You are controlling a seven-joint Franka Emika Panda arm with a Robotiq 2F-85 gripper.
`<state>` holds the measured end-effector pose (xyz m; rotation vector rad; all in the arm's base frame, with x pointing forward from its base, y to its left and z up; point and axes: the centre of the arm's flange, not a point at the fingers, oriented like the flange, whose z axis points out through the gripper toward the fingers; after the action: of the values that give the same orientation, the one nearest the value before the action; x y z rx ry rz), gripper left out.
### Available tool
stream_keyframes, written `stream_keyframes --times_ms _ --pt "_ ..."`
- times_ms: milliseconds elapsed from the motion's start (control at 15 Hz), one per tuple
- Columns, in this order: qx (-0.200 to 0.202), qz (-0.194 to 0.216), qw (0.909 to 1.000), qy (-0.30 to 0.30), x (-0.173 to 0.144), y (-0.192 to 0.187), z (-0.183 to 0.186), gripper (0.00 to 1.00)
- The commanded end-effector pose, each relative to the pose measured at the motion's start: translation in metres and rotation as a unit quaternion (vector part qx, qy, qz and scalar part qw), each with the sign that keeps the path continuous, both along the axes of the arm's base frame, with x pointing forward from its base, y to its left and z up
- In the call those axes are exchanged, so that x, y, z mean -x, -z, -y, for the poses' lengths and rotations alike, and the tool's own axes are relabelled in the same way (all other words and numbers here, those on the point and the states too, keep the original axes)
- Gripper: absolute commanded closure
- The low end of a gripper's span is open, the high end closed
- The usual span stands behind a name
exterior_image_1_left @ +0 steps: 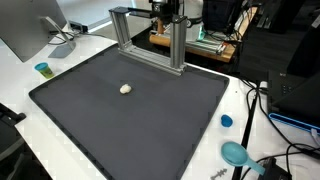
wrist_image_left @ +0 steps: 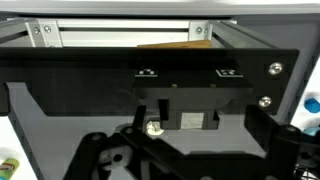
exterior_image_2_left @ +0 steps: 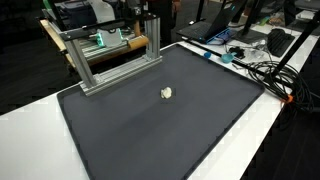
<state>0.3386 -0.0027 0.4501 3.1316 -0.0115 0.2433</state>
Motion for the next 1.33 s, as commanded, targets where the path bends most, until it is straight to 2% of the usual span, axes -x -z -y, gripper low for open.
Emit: stream_keyframes --times_ms 0,533,667,1000,1267 --pt "-0.007 -0.007 0.9999 -0.011 -0.001 0.011 0.000 0.00" --pt "0.001 -0.002 1.0000 -0.007 0.015 0.007 -0.006 0.00" --pt "0.005 -0.006 1.0000 -0.002 0.018 0.009 -0.007 0.06" --pt "0.010 -0.002 1.0000 -0.001 0.022 0.009 -0.011 0.10" --pt "0.015 0.000 0.9999 0.001 0.020 0.011 -0.017 0.09"
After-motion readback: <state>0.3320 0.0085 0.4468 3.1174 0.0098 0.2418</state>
